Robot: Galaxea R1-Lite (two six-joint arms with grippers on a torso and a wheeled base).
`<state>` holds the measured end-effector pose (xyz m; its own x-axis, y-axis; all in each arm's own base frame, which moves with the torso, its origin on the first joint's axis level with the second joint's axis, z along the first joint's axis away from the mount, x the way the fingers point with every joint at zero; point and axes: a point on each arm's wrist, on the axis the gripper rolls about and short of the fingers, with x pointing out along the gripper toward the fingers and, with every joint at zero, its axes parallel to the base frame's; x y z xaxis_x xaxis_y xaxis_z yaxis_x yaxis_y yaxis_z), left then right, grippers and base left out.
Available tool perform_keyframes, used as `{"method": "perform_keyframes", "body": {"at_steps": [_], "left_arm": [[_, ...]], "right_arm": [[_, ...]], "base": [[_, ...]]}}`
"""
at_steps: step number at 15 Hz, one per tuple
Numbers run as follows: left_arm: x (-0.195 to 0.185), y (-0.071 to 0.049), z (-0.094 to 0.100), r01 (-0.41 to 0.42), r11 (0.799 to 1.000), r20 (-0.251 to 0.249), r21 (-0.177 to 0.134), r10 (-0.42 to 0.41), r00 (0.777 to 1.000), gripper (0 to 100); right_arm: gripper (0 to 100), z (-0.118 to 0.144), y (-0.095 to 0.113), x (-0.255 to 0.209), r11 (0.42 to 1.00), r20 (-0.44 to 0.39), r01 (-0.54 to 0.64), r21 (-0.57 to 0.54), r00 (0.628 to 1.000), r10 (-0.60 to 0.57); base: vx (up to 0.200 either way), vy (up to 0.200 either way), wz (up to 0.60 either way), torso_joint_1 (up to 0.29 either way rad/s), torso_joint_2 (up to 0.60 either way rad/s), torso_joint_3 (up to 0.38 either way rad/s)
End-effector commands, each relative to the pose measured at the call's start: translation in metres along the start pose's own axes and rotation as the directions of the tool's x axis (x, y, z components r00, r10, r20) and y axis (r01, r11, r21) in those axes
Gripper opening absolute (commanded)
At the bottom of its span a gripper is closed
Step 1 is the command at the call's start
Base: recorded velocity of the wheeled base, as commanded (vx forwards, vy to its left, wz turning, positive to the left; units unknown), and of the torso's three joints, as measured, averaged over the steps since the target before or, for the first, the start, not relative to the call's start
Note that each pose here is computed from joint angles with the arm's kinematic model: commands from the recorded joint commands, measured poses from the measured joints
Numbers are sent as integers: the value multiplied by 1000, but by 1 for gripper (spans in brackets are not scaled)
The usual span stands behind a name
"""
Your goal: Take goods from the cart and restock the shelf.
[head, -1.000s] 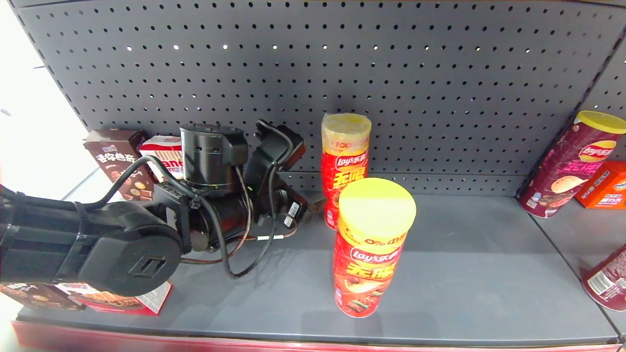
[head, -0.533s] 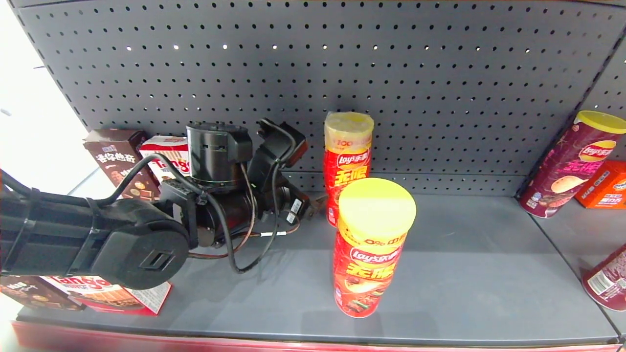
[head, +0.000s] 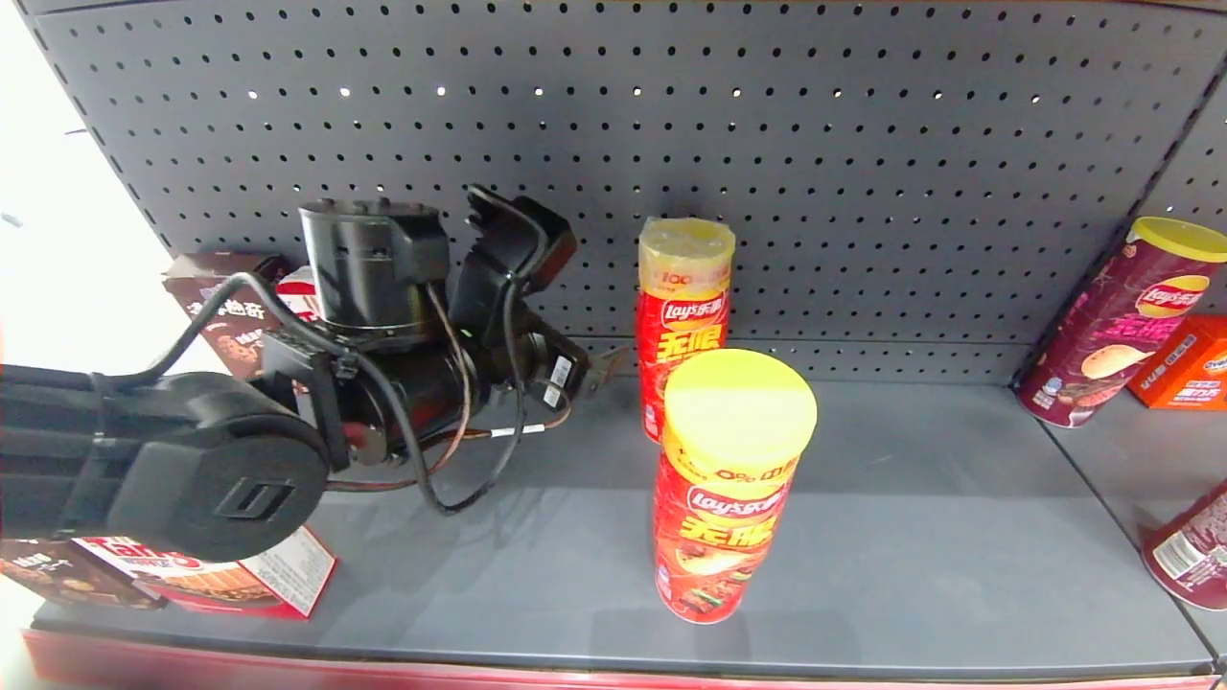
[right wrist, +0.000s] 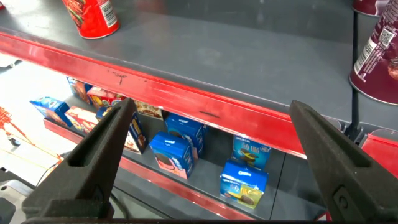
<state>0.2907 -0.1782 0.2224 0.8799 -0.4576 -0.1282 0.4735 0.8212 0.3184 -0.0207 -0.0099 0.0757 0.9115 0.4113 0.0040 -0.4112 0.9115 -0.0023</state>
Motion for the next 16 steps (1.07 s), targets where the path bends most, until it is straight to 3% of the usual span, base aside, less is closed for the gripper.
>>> {"method": "perform_keyframes", "body": {"at_steps": [1, 4, 6, 9, 11, 12, 13, 14, 16], "left_arm": [[-43, 12, 29, -28, 1000, 92, -8, 29, 995, 100], [-99, 10, 48, -39, 999, 183, -20, 42, 982, 100], [-144, 13, 45, -84, 994, 237, -65, 97, 967, 100], [-223, 25, 43, -117, 986, 378, -118, 153, 913, 100], [-270, 24, 15, -136, 979, 412, -155, 189, 892, 100], [-294, 22, -13, -185, 960, 387, -212, 256, 886, 100], [-312, 16, -40, -219, 943, 366, -250, 302, 880, 100], [-327, 6, -70, -248, 929, 339, -274, 335, 879, 100], [-336, -10, -110, -358, 874, 282, -328, 452, 846, 100]], "right_arm": [[100, 0, 0, 0, 1000, -1, 0, -1, 1000, 0], [100, 0, 0, 0, 1000, -1, 0, -1, 1000, 0], [100, 0, 0, 0, 1000, -1, -1, -1, 1000, 1], [100, 0, 0, 0, 1000, -1, -1, -1, 1000, 1], [100, 0, 0, 0, 1000, -1, -1, -1, 1000, 1], [100, 0, 0, 0, 1000, -1, -1, -1, 1000, 1], [100, 0, 0, 0, 1000, -1, 0, -1, 1000, 0], [100, 0, 0, 0, 1000, -1, -1, -1, 1000, 1], [100, 0, 0, 0, 1000, -1, -1, -1, 1000, 1]], "base": [[0, 0, 0, 0, 0, 0], [0, 0, 0, 0, 0, 0], [0, 0, 0, 0, 0, 0], [0, 0, 0, 0, 0, 0], [0, 0, 0, 0, 0, 0], [0, 0, 0, 0, 0, 0], [0, 0, 0, 0, 0, 0], [0, 0, 0, 0, 0, 0], [0, 0, 0, 0, 0, 0]]}}
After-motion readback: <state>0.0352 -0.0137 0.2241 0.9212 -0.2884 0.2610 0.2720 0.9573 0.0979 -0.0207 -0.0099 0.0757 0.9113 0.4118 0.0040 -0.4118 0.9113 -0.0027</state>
